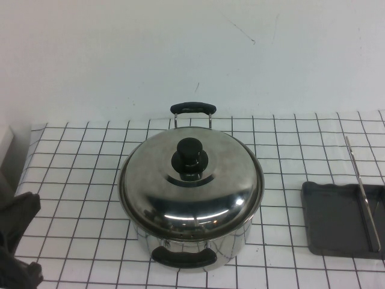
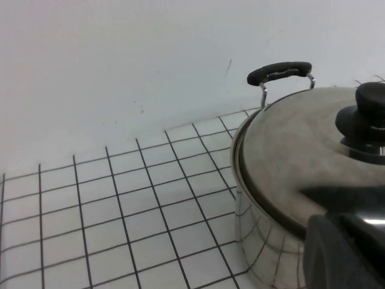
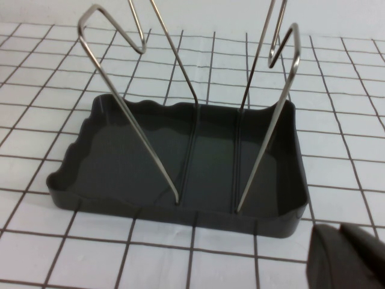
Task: Put pot lid on rack
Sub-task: Open the pot
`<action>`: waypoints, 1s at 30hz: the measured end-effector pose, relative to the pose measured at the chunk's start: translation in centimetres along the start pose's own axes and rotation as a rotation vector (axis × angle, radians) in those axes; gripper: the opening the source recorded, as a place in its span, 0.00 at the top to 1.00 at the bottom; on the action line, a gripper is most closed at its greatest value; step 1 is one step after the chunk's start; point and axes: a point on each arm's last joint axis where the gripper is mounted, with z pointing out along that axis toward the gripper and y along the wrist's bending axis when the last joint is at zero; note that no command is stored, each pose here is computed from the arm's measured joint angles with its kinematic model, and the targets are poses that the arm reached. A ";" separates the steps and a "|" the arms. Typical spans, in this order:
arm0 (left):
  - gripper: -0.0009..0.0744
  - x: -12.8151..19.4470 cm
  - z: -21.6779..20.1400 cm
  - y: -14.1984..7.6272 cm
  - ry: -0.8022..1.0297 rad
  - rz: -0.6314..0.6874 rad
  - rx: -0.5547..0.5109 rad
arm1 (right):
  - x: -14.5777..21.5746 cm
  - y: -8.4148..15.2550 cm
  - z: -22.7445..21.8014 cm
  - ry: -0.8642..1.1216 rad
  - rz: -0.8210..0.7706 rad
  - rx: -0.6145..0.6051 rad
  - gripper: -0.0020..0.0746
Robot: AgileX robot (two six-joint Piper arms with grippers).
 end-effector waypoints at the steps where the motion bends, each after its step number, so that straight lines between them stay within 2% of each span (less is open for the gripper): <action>1: 0.99 -0.1 0.2 0.0 -0.001 0.012 0.005 | 0.0 0.0 0.0 0.000 0.000 0.000 0.98; 5: 0.99 -1.2 0.4 0.2 -0.006 0.028 0.001 | 0.0 0.0 0.0 0.000 0.000 0.000 0.98; 11: 0.97 -3.6 -0.5 0.9 -0.008 -0.058 -0.096 | 0.0 0.0 0.0 0.000 0.000 0.000 0.98; 14: 0.89 -4.5 -0.8 1.0 -0.023 -0.082 -0.142 | 0.0 0.0 0.0 0.000 0.000 0.000 0.98; 18: 0.72 -5.2 -0.7 0.8 -0.081 -0.091 -0.178 | 0.0 0.0 0.0 0.000 0.000 0.000 0.98; 19: 0.66 -5.4 -0.6 0.6 -0.104 -0.120 -0.170 | 0.0 0.0 0.0 0.000 0.000 0.000 0.98; 21: 0.56 -6.0 0.1 -0.1 -0.169 -0.096 -0.122 | 0.0 0.0 0.0 0.000 0.000 0.000 0.98; 24: 0.46 -6.5 2.3 -1.7 -0.225 -0.036 0.005 | 0.0 0.0 0.0 0.000 0.000 0.000 0.98; 30: 0.41 -4.8 8.8 -4.0 -0.149 -0.018 0.180 | 0.0 0.0 0.0 0.000 0.000 0.000 0.98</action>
